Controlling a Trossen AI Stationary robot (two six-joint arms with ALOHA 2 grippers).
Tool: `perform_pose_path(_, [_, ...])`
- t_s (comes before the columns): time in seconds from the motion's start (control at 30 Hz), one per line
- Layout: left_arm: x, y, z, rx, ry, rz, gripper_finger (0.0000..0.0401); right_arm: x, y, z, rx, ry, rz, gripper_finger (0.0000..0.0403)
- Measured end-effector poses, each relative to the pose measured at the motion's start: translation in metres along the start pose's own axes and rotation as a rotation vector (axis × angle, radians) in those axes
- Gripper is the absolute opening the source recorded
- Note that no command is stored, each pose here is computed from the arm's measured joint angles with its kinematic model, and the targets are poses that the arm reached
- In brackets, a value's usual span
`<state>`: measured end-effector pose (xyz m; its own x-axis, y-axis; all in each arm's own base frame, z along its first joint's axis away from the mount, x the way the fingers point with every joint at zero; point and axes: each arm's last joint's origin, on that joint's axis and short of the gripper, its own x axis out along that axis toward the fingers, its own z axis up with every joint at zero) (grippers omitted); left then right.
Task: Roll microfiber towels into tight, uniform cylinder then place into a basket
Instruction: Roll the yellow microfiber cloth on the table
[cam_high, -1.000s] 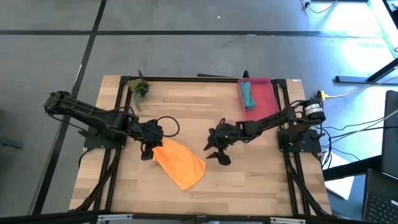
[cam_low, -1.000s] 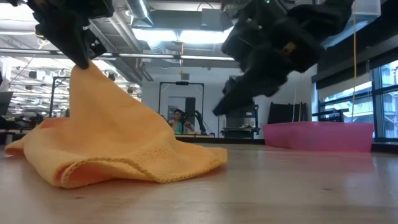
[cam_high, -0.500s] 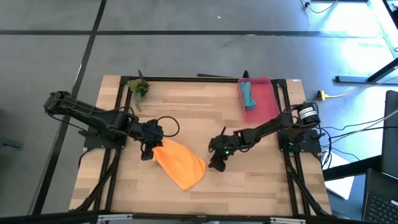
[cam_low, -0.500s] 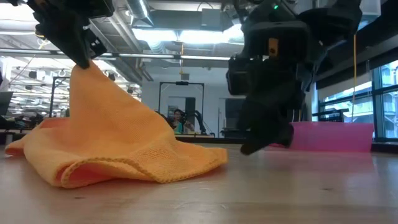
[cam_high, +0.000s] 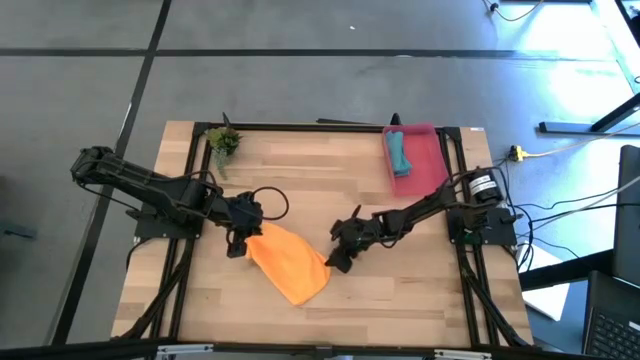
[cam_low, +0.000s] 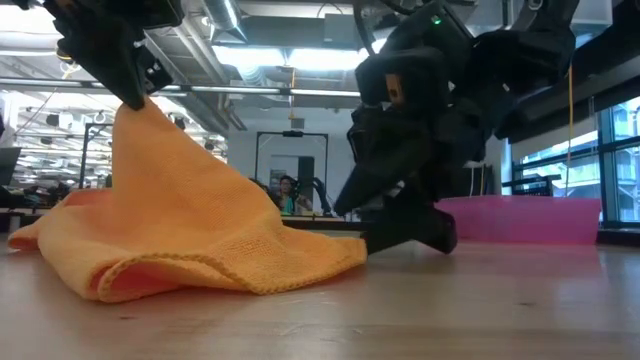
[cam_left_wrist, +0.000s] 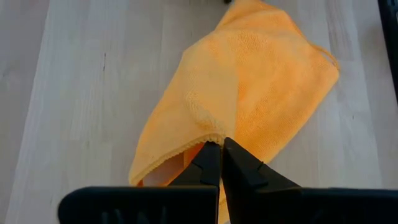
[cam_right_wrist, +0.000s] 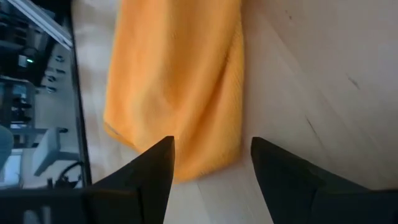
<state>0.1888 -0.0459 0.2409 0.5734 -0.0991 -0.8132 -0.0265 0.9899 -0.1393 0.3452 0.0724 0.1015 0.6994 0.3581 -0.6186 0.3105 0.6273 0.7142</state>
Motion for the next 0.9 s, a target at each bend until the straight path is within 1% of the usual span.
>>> perform_pose_path(0.13, [0.0,0.0,0.0,0.021,0.0,0.0,0.0,0.001,0.0025,0.0023,-0.012,-0.029,0.041,0.0212])
perform_pose_path(0.23, [0.0,0.0,0.0,0.022,0.0,0.0,0.0,0.0012,0.0028,0.0021,-0.015,-0.02,0.048,0.02])
perform_pose_path(0.37, [0.0,0.0,0.0,0.023,0.0,0.0,0.0,0.0012,0.0019,0.0012,-0.015,-0.01,0.036,0.0173])
perform_pose_path(0.5, [0.0,0.0,0.0,0.023,0.0,0.0,0.0,0.0013,0.0009,-0.0002,-0.068,0.004,0.026,0.0143])
perform_pose_path(0.73, [0.0,0.0,0.0,0.022,0.0,0.0,0.0,0.0012,-0.001,-0.0004,-0.078,-0.007,-0.002,0.0091])
perform_pose_path(0.9, [0.0001,0.0,-0.0001,0.022,0.0,0.0,0.0,0.0012,-0.001,-0.0008,-0.083,-0.006,-0.003,0.0073])
